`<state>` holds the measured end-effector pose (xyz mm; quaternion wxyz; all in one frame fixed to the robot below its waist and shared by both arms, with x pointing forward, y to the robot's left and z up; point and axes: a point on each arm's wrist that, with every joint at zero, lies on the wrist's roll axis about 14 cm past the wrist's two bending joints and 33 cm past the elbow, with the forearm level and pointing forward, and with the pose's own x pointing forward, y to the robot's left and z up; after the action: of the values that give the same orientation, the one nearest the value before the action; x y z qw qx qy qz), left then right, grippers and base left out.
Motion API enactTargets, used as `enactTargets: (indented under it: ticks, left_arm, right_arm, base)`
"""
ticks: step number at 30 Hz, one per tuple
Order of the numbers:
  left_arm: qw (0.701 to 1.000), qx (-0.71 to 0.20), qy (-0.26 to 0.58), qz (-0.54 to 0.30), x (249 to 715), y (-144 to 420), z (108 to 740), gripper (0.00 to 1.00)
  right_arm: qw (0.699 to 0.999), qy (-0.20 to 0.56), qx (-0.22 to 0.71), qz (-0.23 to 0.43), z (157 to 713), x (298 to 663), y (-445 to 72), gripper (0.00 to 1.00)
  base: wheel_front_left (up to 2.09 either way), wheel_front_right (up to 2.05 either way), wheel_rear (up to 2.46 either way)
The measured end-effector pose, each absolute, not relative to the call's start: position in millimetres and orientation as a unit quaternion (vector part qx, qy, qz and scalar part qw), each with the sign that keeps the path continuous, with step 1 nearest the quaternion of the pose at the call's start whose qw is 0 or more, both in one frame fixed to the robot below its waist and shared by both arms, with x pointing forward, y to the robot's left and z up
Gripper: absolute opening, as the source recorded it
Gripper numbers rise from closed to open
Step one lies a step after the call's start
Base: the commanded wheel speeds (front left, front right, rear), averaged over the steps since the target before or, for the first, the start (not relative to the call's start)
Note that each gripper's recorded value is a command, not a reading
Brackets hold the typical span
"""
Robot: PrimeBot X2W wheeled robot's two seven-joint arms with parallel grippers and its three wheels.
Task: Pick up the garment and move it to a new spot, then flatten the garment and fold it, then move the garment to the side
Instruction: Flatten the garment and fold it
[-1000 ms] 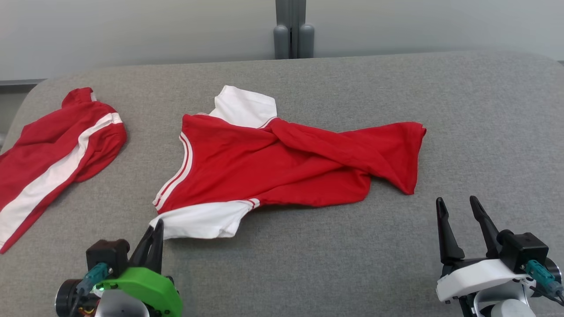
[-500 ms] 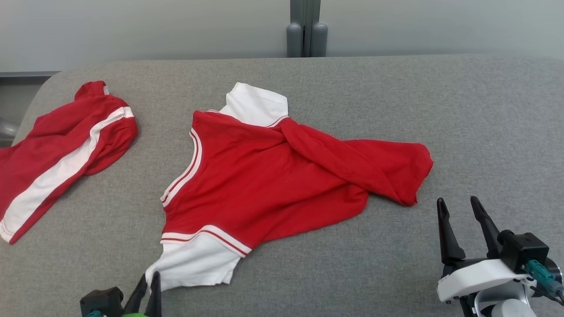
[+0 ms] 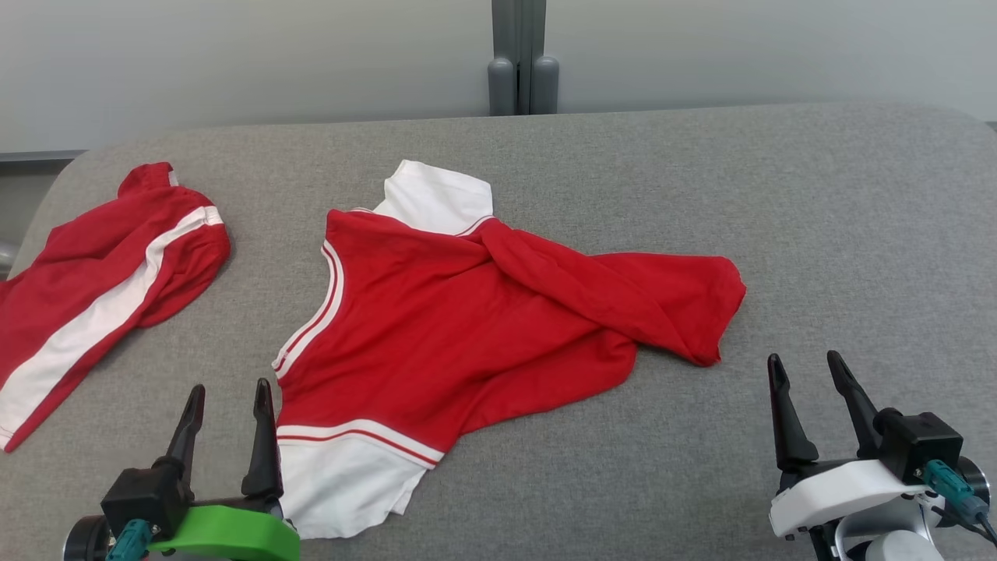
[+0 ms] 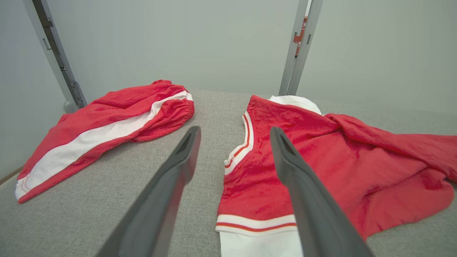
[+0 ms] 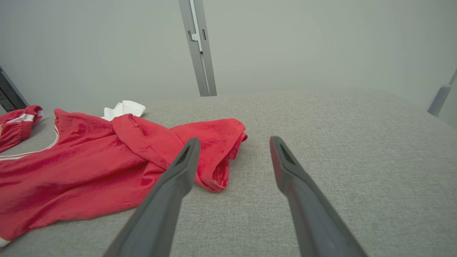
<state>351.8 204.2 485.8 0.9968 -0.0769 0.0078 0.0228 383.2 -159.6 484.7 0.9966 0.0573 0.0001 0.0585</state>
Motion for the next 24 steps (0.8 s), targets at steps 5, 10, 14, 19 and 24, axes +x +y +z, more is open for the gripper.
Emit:
enactTargets:
  ticks: [5, 10, 14, 19, 24]
  left_arm:
    - [0.997, -0.071, -0.028, 0.032, 358.9, 208.4, 504.3, 1.00]
    - [0.995, -0.071, -0.056, 0.042, 363.4, 214.4, 519.0, 1.00]
    - [0.995, -0.071, -0.053, 0.051, 362.8, 220.2, 515.5, 1.00]
    - [0.994, -0.077, -0.049, 0.061, 361.3, 224.7, 510.7, 1.00]
    - [0.994, -0.077, -0.043, 0.071, 359.1, 230.4, 504.8, 1.00]
  right_arm:
    - [0.996, 0.009, 0.052, 0.068, 481.1, 382.5, -153.9, 1.00]
    - [0.995, 0.021, 0.036, 0.092, 476.4, 390.2, -145.9, 1.00]
    - [0.993, 0.040, 0.018, 0.113, 467.9, 400.5, -139.5, 1.00]
    - [0.988, 0.078, 0.000, 0.133, 448.2, 413.0, -133.1, 1.00]
    - [0.979, 0.127, -0.014, 0.156, 419.2, 420.2, -122.5, 1.00]
  base:
    - [0.00, 0.00, 0.00]
    - [0.00, 0.00, 0.00]
    - [0.00, 0.00, 0.00]
    - [0.00, 0.00, 0.00]
    - [0.00, 0.00, 0.00]
